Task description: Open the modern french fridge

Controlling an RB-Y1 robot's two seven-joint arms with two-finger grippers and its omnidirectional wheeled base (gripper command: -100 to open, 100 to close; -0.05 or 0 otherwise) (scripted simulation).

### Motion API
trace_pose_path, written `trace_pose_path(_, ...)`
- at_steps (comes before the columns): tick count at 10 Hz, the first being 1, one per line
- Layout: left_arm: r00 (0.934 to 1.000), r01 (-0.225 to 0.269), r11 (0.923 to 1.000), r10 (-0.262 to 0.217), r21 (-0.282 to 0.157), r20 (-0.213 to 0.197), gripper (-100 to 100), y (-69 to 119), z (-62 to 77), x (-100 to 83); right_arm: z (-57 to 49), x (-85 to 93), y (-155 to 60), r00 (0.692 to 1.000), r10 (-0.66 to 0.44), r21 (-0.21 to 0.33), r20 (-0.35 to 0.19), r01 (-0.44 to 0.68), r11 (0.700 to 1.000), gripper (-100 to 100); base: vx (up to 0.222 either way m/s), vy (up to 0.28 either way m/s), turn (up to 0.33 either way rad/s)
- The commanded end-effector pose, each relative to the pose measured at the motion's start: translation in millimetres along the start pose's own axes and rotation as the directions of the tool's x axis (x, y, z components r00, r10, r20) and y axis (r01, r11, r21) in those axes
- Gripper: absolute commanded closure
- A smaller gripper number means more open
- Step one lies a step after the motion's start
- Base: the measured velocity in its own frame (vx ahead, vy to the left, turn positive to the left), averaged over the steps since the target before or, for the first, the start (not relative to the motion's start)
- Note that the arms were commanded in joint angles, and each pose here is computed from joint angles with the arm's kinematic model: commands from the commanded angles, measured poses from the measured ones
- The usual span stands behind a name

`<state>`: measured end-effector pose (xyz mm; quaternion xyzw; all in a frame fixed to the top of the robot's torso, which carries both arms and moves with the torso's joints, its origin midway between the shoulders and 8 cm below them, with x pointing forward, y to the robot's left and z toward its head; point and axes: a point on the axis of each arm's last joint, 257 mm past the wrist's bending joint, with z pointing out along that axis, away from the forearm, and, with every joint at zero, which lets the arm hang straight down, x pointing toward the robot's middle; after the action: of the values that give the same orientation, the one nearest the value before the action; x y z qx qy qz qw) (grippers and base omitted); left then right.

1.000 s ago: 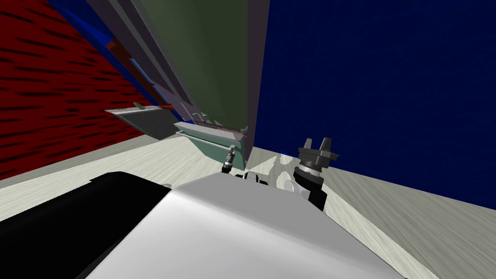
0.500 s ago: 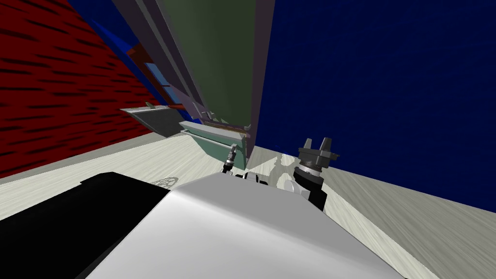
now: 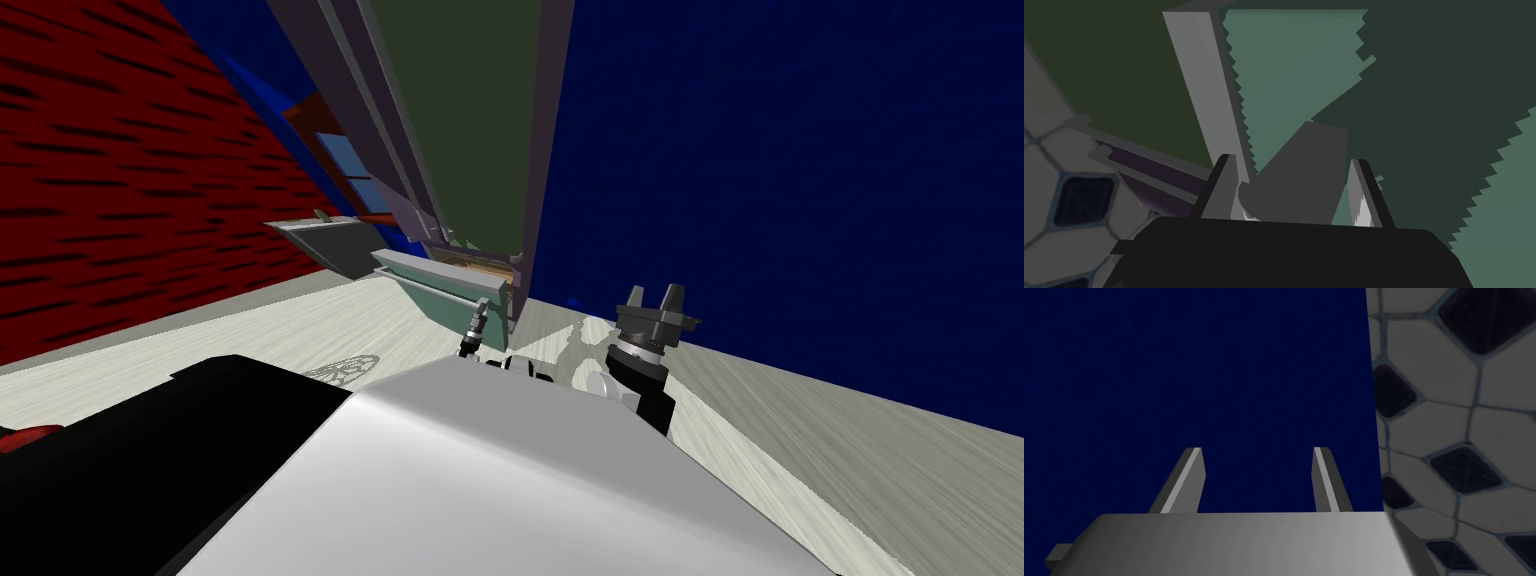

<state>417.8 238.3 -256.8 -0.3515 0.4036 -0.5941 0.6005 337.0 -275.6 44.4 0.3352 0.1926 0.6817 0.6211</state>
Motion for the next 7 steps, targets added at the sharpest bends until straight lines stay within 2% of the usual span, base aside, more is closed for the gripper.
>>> trace_pose_path(1, 1.0000, 0.003, 1.0000, -0.003, 0.003, -0.006, 100, -2.4, -2.7, 0.0, 0.0, 0.0, 0, 1.000, 0.000, 0.000, 0.000, 0.000, 1.000, 0, -0.199, 0.047, 0.024)
trace_pose_path(3, 0.9999, 0.005, 1.0000, -0.005, 0.006, -0.011, 100, -4.4, -4.8, 0.1, 0.1, 0.0, 0, 1.000, 0.000, 0.000, 0.000, 0.000, 1.000, 0, -0.230, 0.026, 0.027)
trace_pose_path(4, 0.9999, 0.006, 0.9999, -0.006, 0.009, -0.016, -100, -6.3, 16.4, 0.1, 0.1, 0.0, 0, 1.000, 0.000, 0.000, 0.000, 0.000, 1.000, 0, -0.153, -0.010, 0.035)
trace_pose_path(5, 0.9999, 0.006, 0.9999, -0.006, 0.009, -0.016, -100, -6.2, 16.4, 0.0, 0.0, 0.0, 0, 1.000, 0.000, 0.000, 0.000, 0.000, 1.000, 0, -0.068, -0.006, 0.012)
trace_pose_path(7, 0.9998, 0.007, 0.9999, -0.006, 0.009, -0.020, -100, -8.7, 35.8, -0.7, 0.0, 0.0, 0, 1.000, 0.000, 0.000, 0.000, 0.000, 1.000, 0, -0.029, -0.003, 0.005)
